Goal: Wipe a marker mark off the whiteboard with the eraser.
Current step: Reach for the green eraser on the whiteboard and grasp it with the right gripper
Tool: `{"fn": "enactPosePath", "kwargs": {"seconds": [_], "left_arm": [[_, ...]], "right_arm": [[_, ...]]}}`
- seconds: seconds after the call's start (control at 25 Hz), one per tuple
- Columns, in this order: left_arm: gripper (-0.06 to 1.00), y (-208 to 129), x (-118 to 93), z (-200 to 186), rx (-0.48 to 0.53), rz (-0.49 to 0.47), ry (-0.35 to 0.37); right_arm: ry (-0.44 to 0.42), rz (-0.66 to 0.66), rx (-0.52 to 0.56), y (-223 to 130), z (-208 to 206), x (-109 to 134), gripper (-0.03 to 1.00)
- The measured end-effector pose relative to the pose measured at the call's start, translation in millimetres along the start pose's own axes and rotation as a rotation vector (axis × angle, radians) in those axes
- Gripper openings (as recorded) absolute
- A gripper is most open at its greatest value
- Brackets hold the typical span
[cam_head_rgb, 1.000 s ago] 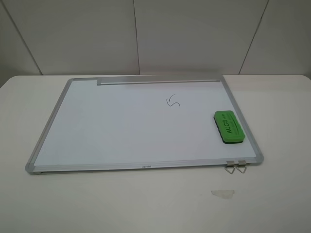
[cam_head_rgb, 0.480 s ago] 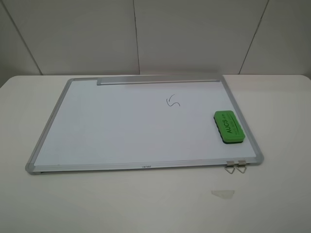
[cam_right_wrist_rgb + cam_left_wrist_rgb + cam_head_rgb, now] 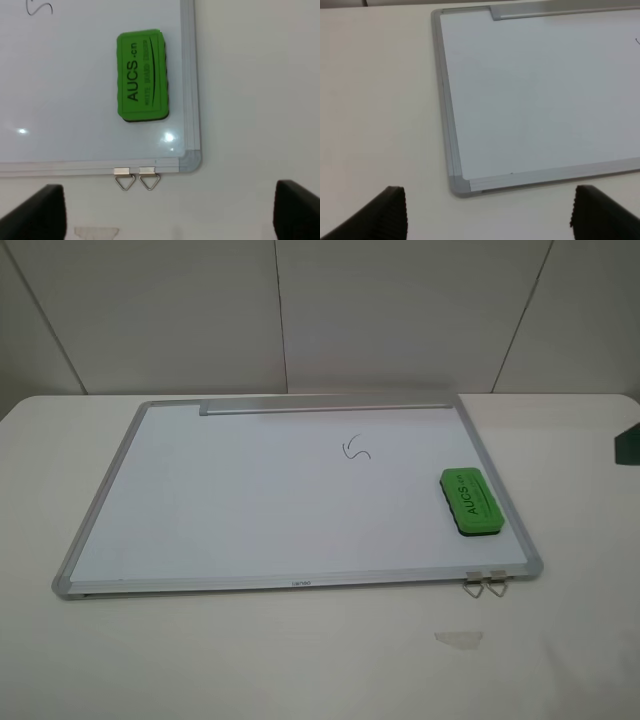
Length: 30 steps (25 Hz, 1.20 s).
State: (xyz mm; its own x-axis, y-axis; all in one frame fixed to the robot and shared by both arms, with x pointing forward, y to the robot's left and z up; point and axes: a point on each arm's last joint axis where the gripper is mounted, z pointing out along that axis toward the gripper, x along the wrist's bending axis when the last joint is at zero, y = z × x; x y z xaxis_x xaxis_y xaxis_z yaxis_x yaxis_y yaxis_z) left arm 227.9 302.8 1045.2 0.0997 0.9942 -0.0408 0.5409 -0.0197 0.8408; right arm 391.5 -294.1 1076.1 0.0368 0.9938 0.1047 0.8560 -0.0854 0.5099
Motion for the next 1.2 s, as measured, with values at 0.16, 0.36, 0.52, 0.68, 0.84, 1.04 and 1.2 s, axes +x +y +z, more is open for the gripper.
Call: {"fn": "enactPosePath", "kwargs": {"seconds": [0.16,0.36,0.52,0.68,0.84,1.04,1.2], "left_arm": [[0.69,0.0,0.0,0.0,0.000,0.000,0.000],[0.69,0.0,0.0,0.0,0.000,0.000,0.000],[0.69,0.0,0.0,0.0,0.000,0.000,0.000],[0.69,0.0,0.0,0.0,0.000,0.000,0.000],[0.69,0.0,0.0,0.0,0.000,0.000,0.000],[0.69,0.0,0.0,0.0,0.000,0.000,0.000],[0.69,0.0,0.0,0.0,0.000,0.000,0.000]], "right_arm": [[0.025,-0.031,0.119,29.1,29.7,10.1,0.82],[0.060,-0.115,0.242,56.0,69.9,35.9,0.82],[0.067,-0.167,0.313,72.9,101.6,54.3,0.82],[0.044,-0.191,0.371,84.7,132.3,59.4,0.82],[0.008,-0.215,0.442,87.3,165.0,58.8,0.82],[-0.004,-0.217,0.492,90.5,198.8,60.3,0.82],[-0.013,-0.223,0.511,92.6,219.5,60.8,0.82]]}}
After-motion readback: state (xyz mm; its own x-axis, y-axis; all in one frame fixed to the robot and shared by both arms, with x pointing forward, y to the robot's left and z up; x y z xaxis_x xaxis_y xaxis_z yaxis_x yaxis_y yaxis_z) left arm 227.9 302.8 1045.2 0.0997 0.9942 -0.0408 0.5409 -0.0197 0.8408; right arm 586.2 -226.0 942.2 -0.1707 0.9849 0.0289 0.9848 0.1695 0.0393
